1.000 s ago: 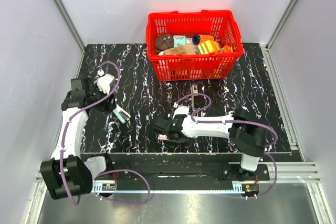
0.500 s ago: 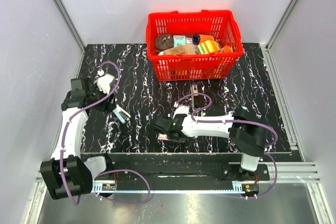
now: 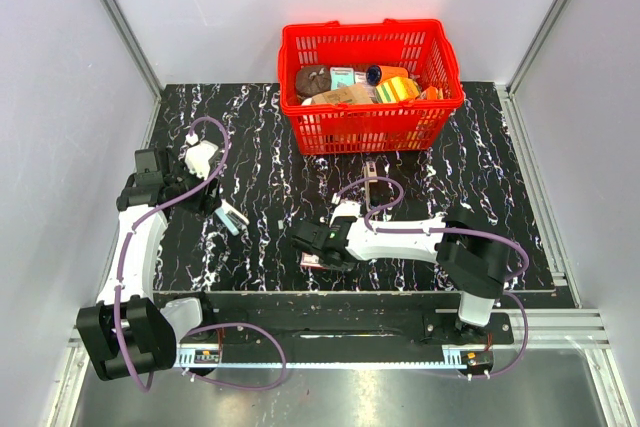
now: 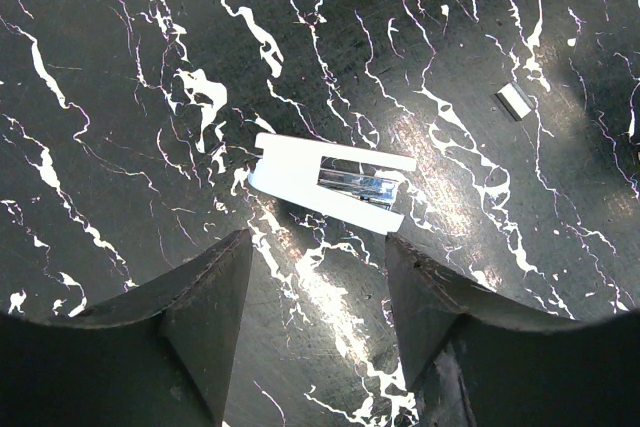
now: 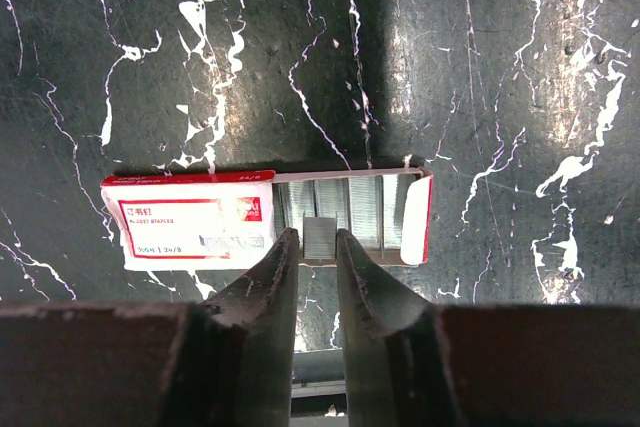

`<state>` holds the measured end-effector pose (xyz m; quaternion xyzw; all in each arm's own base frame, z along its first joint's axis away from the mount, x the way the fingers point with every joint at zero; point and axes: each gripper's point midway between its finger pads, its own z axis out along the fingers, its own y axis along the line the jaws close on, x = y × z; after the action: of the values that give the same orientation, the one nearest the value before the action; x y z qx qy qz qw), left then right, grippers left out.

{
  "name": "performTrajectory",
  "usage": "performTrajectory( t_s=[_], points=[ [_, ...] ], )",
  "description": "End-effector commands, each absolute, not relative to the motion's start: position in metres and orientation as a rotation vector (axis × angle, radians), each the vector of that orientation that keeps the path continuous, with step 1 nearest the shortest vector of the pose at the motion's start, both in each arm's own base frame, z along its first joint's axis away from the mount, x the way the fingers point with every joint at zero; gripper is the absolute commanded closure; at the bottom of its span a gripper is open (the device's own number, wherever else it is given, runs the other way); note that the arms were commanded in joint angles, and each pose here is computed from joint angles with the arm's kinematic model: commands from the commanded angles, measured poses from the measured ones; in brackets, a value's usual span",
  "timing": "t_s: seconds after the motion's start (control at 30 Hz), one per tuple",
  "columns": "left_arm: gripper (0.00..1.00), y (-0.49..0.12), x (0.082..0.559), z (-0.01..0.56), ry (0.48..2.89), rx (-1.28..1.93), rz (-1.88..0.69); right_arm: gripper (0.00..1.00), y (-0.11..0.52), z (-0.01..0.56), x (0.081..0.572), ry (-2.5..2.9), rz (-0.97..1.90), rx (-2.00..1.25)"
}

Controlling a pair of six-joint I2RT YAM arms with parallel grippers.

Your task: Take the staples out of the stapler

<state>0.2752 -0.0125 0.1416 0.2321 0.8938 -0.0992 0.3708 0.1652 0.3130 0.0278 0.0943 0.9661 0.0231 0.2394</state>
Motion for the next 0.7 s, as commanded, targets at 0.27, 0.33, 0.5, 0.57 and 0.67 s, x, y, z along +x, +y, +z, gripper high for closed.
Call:
performTrajectory(
  t_s=[0.27,0.33,0.5,0.57,0.67],
  points=[
    [0.39,-0.012,0.28,0.155,2.24,0.602,-0.233,0.71,0.314,0.025,0.168,2.65,0.052,0.261],
    [0.39,-0.013,0.279,0.154,2.244,0.602,-0.239,0.71,0.314,0.026,0.168,2.648,0.054,0.256],
    [0.39,-0.013,0.279,0.153,2.245,0.6,-0.244,0.69,0.315,0.037,0.171,2.625,0.085,0.246],
    [0.4,-0.013,0.279,0.154,2.244,0.601,-0.244,0.68,0.313,0.043,0.173,2.608,0.098,0.234],
    [0.39,-0.014,0.279,0.154,2.244,0.604,-0.25,0.68,0.313,0.054,0.177,2.582,0.12,0.226]
  ],
)
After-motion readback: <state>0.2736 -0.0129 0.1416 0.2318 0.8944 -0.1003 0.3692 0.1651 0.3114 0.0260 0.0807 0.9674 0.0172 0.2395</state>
